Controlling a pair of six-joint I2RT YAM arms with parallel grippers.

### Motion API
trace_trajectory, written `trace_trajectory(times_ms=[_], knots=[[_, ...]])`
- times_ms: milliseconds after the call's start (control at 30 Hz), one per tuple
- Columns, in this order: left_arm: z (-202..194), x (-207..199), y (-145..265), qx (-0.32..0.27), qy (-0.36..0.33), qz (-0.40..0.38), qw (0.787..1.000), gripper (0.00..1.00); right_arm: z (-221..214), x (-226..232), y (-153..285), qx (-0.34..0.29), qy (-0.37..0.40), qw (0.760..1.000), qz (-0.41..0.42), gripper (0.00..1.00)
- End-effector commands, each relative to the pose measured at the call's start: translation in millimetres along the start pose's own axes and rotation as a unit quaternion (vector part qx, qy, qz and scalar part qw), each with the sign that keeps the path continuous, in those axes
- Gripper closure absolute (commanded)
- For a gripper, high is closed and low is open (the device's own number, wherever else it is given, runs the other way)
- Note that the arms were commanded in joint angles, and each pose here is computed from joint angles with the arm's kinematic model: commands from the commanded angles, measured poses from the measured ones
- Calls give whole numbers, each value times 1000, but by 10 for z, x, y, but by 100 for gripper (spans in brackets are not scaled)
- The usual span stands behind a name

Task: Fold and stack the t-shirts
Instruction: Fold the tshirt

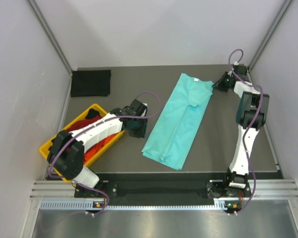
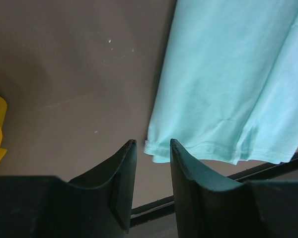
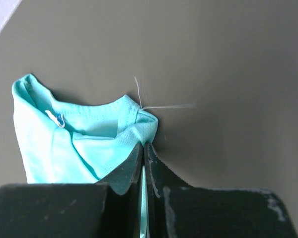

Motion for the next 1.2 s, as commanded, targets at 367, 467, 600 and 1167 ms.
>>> trace_trajectory(times_ms=[367,467,600,1167], knots=[[376,-30,-518,22,28,-92,995,57,562,296,-399,-61,4,994,89,87],[421,-1,-583,24,28,-93,995,57,606,315,-228,-66,4,994,84,71],[395,-20,-684,40,28,-116,992,56,547,274,192,-63,-15,997,50,59],[-62,-71,-590,27,50,-153,987,50,-1018,115,1727,6,-21,996,-87,43]])
Point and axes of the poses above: each gripper's point midway between its finger pads, its own y axis back along the fingers, its own x axis along the line the jaws close on, z = x × y, the point moved 7 cm from there along y, back along the fingers, and after that the axes turned 10 degrees about -y, right-handed, at the moved point
